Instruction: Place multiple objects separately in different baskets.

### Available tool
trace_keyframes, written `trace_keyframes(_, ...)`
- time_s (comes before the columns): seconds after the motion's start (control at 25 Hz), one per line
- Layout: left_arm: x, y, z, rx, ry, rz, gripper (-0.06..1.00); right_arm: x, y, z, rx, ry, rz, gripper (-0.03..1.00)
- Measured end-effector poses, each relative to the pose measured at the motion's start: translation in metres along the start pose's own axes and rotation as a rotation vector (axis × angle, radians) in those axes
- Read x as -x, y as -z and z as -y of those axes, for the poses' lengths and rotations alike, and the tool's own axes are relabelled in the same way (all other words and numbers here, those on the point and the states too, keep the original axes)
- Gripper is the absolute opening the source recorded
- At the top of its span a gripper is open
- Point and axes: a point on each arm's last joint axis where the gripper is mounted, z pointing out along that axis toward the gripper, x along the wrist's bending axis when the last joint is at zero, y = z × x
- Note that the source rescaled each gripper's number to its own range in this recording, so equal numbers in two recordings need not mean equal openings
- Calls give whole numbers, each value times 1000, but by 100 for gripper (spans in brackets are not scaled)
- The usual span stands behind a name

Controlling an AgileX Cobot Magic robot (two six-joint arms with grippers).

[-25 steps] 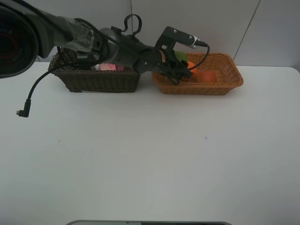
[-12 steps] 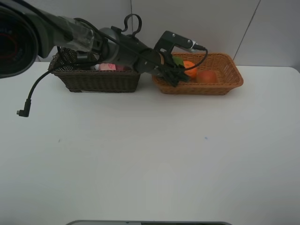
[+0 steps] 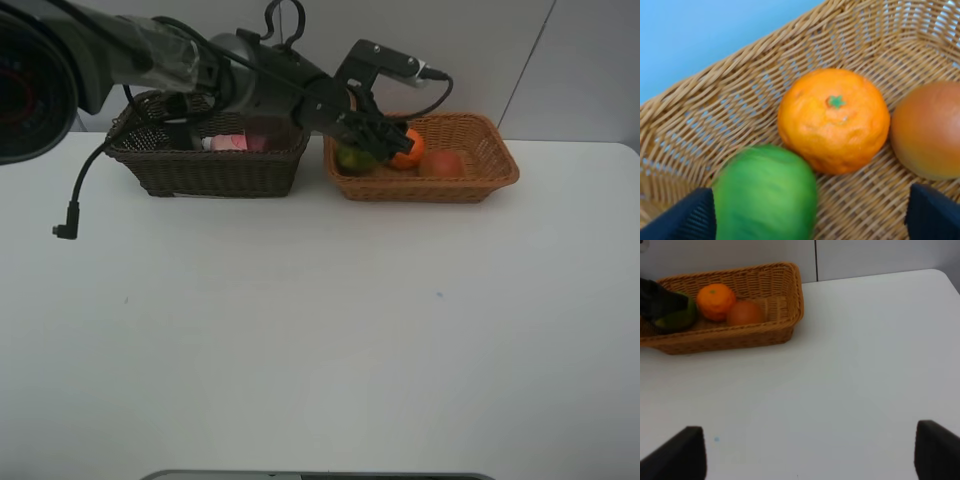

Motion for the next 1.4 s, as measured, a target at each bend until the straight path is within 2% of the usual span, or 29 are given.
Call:
trace_keyframes(0.16, -4, 26, -24, -32, 2, -23, 98, 0, 0, 0, 0, 0, 0, 81)
trace_keyframes(0.32, -14, 77, -63, -29, 23, -58, 98, 0, 0, 0, 0, 0, 0, 81)
trace_keyframes(0.44, -32, 121, -83, -5, 59, -96, 98, 0, 0, 0, 0, 0, 0, 81)
trace_keyframes(0.56, -55, 162, -86, -8, 114, -147, 98, 0, 0, 0, 0, 0, 0, 81)
trace_keyframes(0.76, -91, 230, -70, -37, 193, -243, 98, 0, 0, 0, 0, 0, 0, 81)
trace_keyframes(0.96, -106, 299, -42, -43, 246, -325, 98, 0, 0, 0, 0, 0, 0, 81)
trace_keyframes(1.12, -101, 354, -14, -38, 291, -366, 98, 0, 0, 0, 0, 0, 0, 81)
trace_keyframes(1.4, -72, 447, 33, 7, 316, -419, 98, 0, 0, 0, 0, 0, 0, 81)
